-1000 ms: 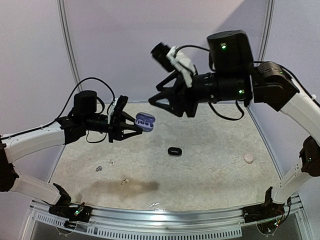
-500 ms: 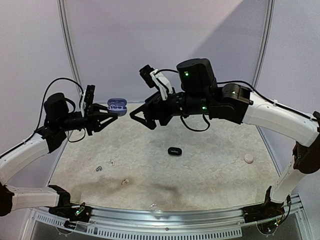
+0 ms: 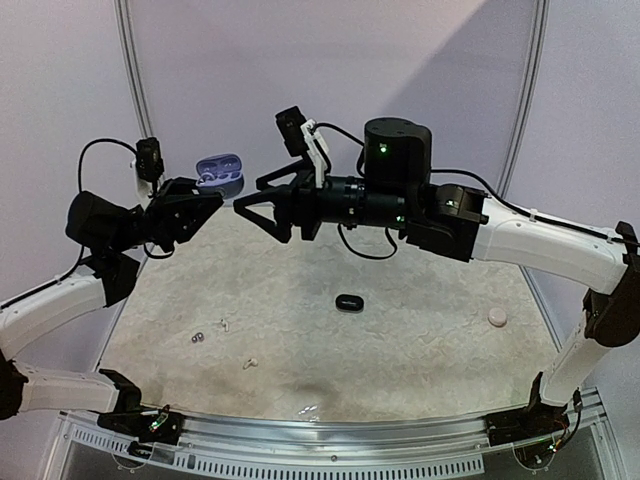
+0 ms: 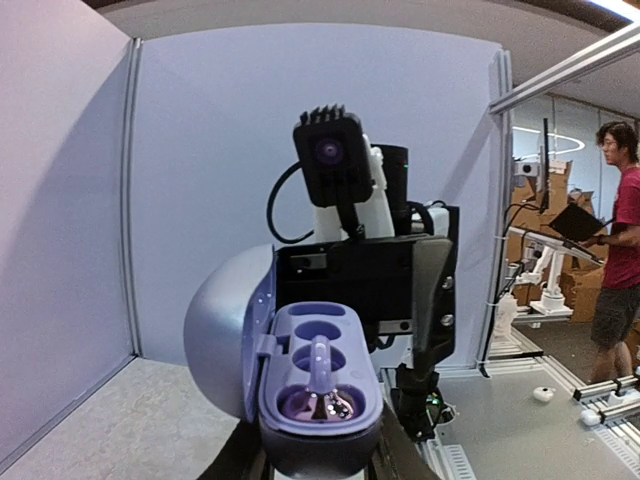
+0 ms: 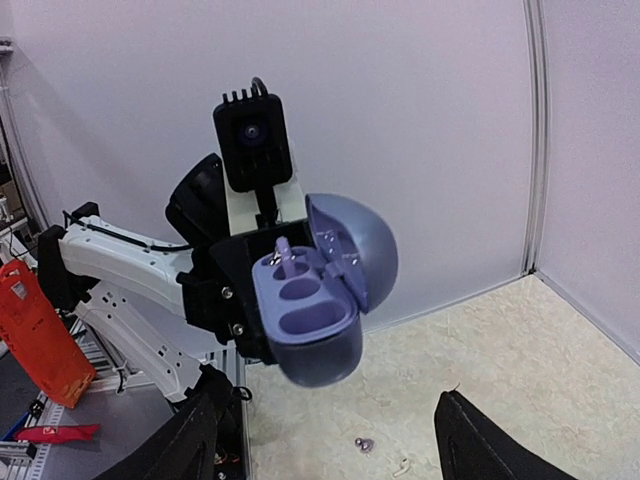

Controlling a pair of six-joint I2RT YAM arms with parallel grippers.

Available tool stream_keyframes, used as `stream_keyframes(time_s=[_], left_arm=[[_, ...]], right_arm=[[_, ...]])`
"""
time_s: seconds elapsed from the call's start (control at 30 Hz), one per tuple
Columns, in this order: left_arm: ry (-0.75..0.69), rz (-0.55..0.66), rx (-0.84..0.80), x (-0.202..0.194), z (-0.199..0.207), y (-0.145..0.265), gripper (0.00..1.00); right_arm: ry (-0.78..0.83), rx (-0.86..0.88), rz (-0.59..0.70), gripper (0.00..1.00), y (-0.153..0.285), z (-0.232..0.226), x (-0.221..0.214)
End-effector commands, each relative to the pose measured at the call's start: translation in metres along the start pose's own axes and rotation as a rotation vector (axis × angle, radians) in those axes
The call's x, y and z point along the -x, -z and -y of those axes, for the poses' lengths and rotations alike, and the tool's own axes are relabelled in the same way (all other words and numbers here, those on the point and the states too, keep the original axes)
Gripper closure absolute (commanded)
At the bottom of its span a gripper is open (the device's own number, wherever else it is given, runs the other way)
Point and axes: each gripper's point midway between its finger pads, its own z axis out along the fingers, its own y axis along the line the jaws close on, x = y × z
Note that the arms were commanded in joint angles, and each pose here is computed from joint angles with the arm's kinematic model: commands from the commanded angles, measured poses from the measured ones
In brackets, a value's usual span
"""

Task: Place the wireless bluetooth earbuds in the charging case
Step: Pass from the left arm to the right

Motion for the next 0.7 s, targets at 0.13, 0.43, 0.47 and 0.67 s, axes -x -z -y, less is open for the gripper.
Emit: stream_keyframes(time_s=[0.13, 0.43, 0.47, 0.67], left_arm=[[-0.037, 0.065, -0.109, 0.023, 0.024, -0.015, 1.0], [-0.008, 0.072, -0.113, 0.021, 0.024, -0.022, 1.0], [-0.008, 0.074, -0.114, 0.021, 0.025, -0.024, 1.0], [-0.015, 0.08, -0.114, 0.022, 0.025, -0.027, 1.0]], right_arm=[[0.011, 0.06, 0.079, 0.41, 0.003, -0.013, 0.022], [0.017, 0.107, 0.093, 0.52, 0.003, -0.021, 0.025], [0.015, 0.109, 0.092, 0.52, 0.003, -0.021, 0.025], [0.005, 0.125, 0.081, 0.62, 0.001, -0.023, 0.022]])
